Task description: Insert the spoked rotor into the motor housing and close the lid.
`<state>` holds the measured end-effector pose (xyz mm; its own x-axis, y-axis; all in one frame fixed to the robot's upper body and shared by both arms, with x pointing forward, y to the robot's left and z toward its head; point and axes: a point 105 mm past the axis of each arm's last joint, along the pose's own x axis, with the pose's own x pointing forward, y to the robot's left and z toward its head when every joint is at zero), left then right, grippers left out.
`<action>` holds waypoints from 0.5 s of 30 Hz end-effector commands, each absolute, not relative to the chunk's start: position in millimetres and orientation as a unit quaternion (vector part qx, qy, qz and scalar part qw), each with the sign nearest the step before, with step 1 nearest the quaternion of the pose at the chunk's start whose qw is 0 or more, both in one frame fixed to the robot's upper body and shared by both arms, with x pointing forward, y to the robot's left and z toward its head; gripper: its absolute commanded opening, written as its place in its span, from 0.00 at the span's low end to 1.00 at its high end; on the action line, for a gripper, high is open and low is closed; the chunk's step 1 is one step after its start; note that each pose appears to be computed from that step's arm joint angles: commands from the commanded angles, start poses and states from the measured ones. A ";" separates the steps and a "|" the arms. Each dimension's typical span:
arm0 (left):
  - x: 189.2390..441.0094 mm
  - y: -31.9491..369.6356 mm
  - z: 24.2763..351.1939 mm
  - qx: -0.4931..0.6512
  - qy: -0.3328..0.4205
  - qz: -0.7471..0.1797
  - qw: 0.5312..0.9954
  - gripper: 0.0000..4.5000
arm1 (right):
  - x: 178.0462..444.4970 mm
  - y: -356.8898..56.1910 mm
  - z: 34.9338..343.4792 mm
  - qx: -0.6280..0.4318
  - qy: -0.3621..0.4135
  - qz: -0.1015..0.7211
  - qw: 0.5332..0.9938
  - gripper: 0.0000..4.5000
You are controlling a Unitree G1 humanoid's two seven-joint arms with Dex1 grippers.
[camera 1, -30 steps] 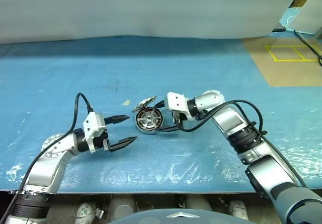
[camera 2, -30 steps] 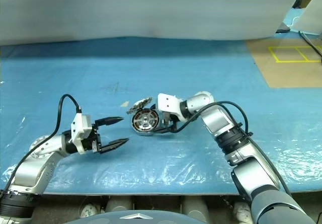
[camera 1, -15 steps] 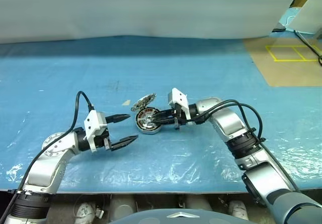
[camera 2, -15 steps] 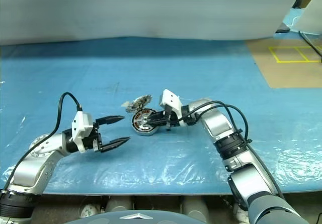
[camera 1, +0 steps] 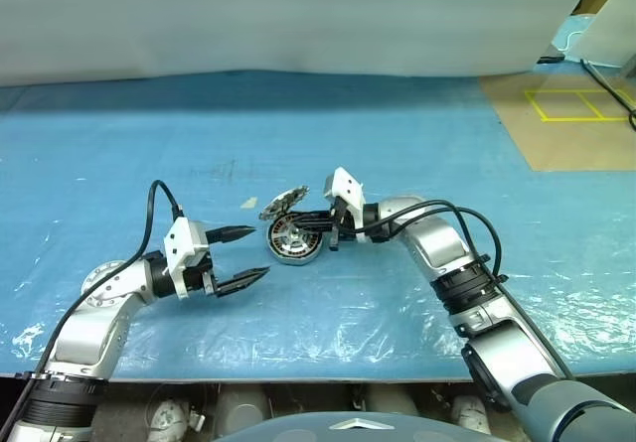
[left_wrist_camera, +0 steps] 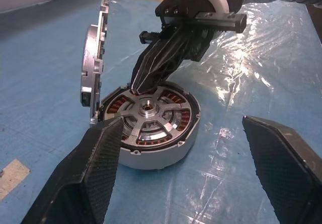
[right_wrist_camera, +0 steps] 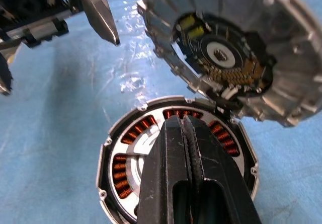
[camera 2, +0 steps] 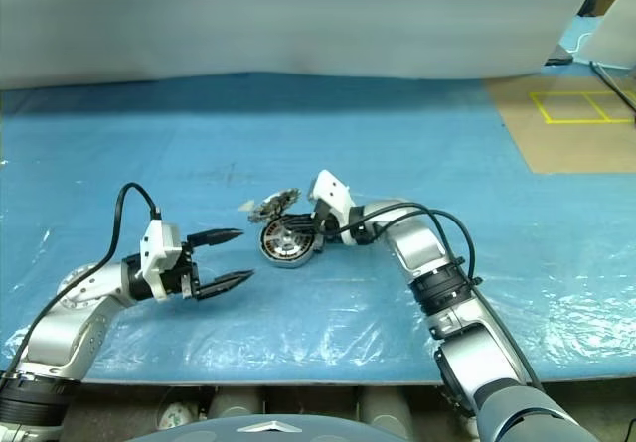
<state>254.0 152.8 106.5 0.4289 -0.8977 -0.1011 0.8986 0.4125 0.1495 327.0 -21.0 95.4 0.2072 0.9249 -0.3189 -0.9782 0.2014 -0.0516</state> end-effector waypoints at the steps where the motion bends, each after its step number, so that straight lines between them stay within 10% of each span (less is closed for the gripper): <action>1: 255.1 154.5 116.7 0.101 -0.017 -0.533 0.840 0.88 | 327.3 -18.6 95.6 -0.134 0.098 0.623 0.765 0.01; 15: 261.3 160.5 115.9 0.111 -0.018 -0.527 0.843 0.88 | 322.3 -34.5 45.9 -0.290 0.135 0.622 0.715 0.01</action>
<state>259.6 156.2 106.5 0.4404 -0.8924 -0.0980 0.8918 0.4223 0.1624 328.1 -21.1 83.4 0.2106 0.8798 -0.4261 -0.9477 0.0767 -0.3099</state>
